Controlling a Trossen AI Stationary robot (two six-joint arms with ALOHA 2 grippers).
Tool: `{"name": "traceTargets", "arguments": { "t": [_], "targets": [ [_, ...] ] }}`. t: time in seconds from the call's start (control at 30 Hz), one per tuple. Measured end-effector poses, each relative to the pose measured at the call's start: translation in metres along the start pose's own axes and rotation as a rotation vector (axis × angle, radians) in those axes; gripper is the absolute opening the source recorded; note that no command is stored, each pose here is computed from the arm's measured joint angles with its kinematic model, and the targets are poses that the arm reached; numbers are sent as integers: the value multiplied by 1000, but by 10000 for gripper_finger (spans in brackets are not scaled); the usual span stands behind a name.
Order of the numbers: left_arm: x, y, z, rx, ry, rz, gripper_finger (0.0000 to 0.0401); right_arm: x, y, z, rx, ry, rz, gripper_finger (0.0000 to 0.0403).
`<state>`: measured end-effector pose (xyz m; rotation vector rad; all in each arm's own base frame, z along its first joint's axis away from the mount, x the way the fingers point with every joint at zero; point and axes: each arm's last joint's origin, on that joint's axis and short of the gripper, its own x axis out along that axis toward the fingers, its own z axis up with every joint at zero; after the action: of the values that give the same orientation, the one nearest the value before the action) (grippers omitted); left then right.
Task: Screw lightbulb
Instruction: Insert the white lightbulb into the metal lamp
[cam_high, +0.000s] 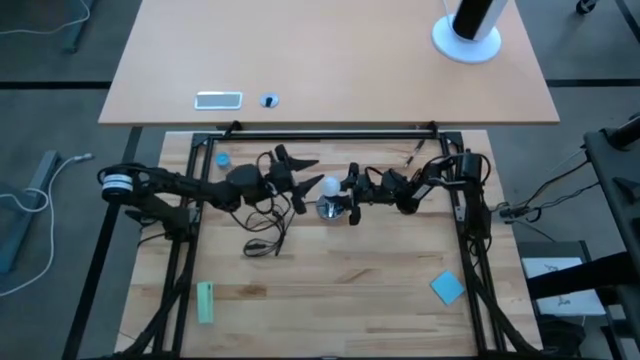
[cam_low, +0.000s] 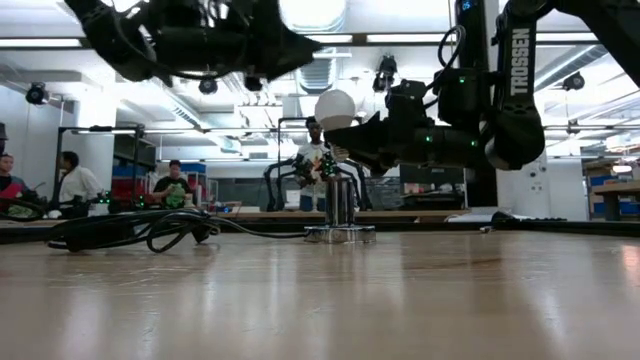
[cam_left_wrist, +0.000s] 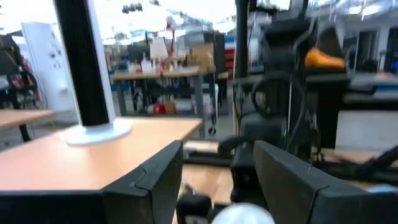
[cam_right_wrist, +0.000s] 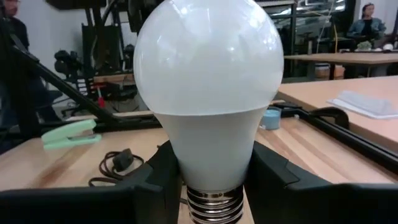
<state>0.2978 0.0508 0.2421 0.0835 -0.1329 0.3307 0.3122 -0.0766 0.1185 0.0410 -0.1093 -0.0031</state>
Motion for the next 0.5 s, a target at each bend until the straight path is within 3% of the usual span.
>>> {"name": "traceTargets", "arguments": {
  "t": [0.37, 0.5],
  "targets": [
    [11, 0, -3, 12, 13, 4, 158, -2, -3, -11, 23, 96, -80, 123],
    [10, 0, -11, 5, 75, 1, 152, -2, -3, -11, 47, 95, -86, 123]
  ]
}}
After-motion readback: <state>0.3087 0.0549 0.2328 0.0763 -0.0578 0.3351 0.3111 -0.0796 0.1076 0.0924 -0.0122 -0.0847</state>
